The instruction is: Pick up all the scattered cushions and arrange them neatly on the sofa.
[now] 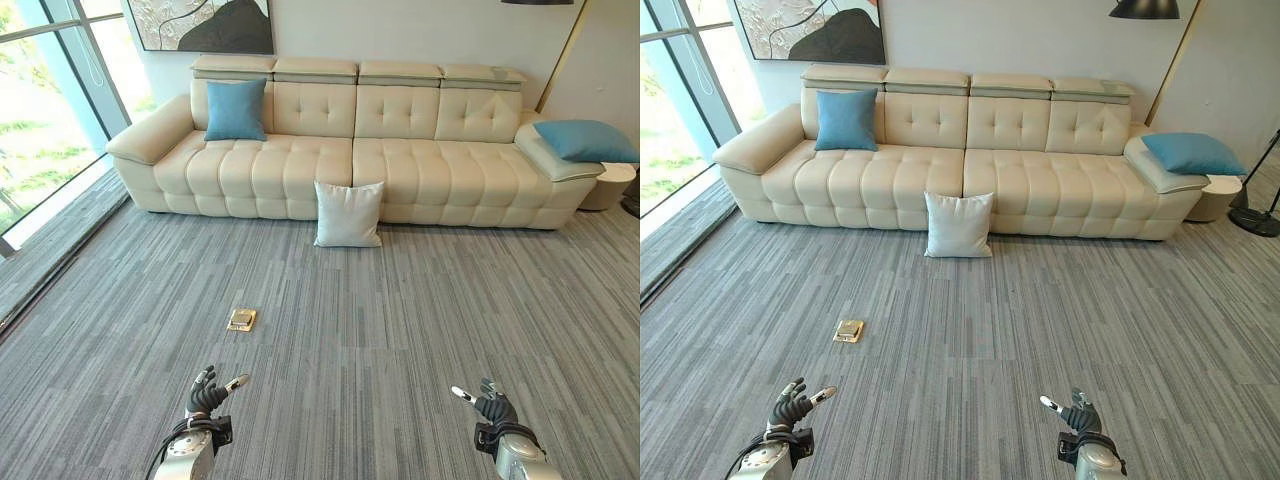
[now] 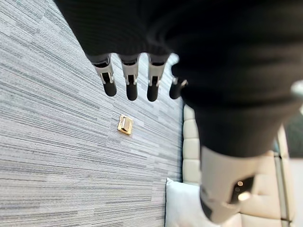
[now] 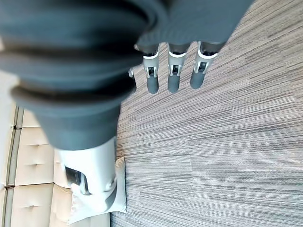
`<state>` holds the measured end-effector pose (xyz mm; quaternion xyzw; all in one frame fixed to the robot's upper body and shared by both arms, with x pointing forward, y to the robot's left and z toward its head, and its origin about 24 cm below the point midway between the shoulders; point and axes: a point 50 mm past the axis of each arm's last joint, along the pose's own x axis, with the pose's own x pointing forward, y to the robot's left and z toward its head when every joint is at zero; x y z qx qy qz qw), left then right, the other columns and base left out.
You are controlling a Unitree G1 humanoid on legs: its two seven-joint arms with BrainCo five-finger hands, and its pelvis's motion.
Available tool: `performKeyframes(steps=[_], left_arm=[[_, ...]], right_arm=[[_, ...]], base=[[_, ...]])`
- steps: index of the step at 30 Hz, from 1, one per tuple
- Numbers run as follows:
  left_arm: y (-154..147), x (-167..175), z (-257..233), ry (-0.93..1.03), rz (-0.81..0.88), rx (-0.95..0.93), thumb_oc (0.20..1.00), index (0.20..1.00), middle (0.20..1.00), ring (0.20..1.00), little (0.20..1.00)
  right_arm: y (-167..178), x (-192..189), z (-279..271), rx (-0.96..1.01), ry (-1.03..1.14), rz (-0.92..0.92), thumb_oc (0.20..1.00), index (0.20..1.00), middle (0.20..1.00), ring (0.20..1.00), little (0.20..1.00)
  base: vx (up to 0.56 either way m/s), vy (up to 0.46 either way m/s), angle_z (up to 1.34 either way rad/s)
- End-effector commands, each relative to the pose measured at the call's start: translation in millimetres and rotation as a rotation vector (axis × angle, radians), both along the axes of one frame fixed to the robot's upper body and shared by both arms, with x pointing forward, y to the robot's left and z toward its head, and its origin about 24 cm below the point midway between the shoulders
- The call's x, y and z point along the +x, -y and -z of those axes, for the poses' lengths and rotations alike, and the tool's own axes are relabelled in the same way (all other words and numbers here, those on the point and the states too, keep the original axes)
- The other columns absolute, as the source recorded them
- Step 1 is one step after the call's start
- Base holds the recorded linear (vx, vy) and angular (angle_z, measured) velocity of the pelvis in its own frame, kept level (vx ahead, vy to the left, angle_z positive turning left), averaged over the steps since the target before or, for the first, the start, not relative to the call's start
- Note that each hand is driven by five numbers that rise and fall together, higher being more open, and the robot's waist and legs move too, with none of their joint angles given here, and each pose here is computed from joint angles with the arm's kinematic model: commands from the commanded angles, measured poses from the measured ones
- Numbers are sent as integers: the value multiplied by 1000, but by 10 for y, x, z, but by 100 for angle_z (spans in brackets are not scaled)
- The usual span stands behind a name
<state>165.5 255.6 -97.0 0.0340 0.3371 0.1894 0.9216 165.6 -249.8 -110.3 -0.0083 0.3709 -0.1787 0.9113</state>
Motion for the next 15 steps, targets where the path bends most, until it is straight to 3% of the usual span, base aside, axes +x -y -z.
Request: performKeyframes(steps=[1, 15], left_arm=[[35, 156, -95, 58, 59, 31, 1000, 1000, 1000, 1000, 1000], [-196, 164, -139, 41, 13, 100, 1000, 1000, 1000, 1000, 1000]], right_arm=[[140, 229, -200, -69, 104, -3, 1000, 1000, 1000, 1000, 1000], [355, 231, -271, -118, 108, 52, 1000, 1000, 1000, 1000, 1000]], base=[[0, 0, 0], [17, 17, -1]])
